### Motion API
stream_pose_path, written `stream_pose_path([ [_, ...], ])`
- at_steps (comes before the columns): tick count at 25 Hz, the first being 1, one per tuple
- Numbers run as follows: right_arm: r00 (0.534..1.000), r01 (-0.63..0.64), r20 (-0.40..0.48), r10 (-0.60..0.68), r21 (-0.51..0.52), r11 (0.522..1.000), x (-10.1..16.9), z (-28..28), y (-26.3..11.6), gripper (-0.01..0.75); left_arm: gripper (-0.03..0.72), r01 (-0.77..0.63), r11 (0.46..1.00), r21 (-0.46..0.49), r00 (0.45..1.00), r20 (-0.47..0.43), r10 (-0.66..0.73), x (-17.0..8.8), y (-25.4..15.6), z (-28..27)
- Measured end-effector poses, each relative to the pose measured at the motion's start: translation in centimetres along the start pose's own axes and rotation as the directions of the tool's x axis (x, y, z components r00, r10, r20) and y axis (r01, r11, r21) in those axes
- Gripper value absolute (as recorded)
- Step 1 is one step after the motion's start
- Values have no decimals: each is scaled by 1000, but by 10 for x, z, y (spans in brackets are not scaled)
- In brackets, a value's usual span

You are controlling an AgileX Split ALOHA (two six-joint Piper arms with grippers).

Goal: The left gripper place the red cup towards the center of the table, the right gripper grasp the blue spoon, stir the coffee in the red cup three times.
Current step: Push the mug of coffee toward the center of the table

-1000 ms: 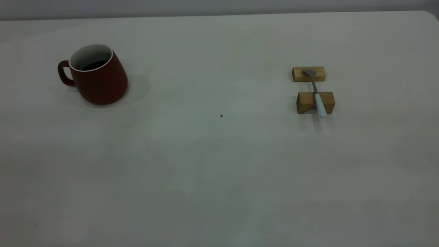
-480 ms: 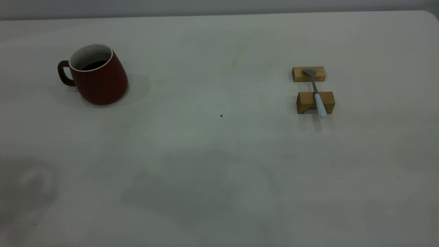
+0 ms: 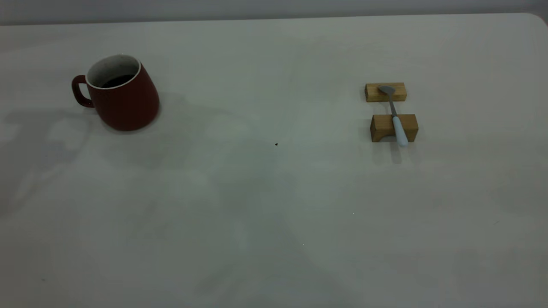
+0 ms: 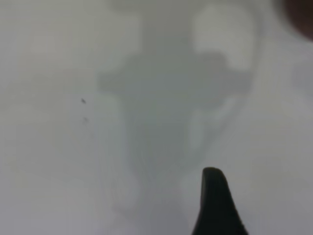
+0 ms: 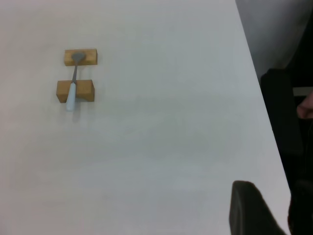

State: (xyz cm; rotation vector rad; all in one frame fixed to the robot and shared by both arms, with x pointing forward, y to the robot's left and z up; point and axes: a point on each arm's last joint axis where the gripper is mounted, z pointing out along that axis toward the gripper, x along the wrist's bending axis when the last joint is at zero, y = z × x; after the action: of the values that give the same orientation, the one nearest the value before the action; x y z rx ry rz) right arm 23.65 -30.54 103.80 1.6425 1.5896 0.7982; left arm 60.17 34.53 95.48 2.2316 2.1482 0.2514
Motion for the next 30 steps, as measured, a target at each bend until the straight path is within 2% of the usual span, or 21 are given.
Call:
stream_pose_path([
  [5, 1000, 0, 0, 0, 0, 1000, 0, 0, 0, 238, 554, -210, 978, -4, 978, -1, 210, 4, 46, 46],
  [9, 1000, 0, 0, 0, 0, 1000, 0, 0, 0, 238, 554, -429, 903, 1, 903, -1, 429, 6, 78, 79],
  [12, 1000, 0, 0, 0, 0, 1000, 0, 0, 0, 238, 554, -651, 759, 8, 759, 9, 651, 4, 90, 99],
  [15, 1000, 0, 0, 0, 0, 1000, 0, 0, 0, 238, 554, -843, 538, -19, 538, 20, 843, -2, 96, 112],
  [18, 1000, 0, 0, 0, 0, 1000, 0, 0, 0, 238, 554, -934, 350, -62, 349, 31, 937, -12, 97, 122],
  [20, 1000, 0, 0, 0, 0, 1000, 0, 0, 0, 238, 554, -955, 280, -101, 278, 38, 960, -16, 97, 127],
  [25, 1000, 0, 0, 0, 0, 1000, 0, 0, 0, 238, 554, -954, 220, -205, 212, 64, 975, -27, 95, 137],
  [30, 1000, 0, 0, 0, -1, 1000, 0, 0, 0, 238, 554, -954, 178, -243, 165, 73, 984, -34, 94, 145],
])
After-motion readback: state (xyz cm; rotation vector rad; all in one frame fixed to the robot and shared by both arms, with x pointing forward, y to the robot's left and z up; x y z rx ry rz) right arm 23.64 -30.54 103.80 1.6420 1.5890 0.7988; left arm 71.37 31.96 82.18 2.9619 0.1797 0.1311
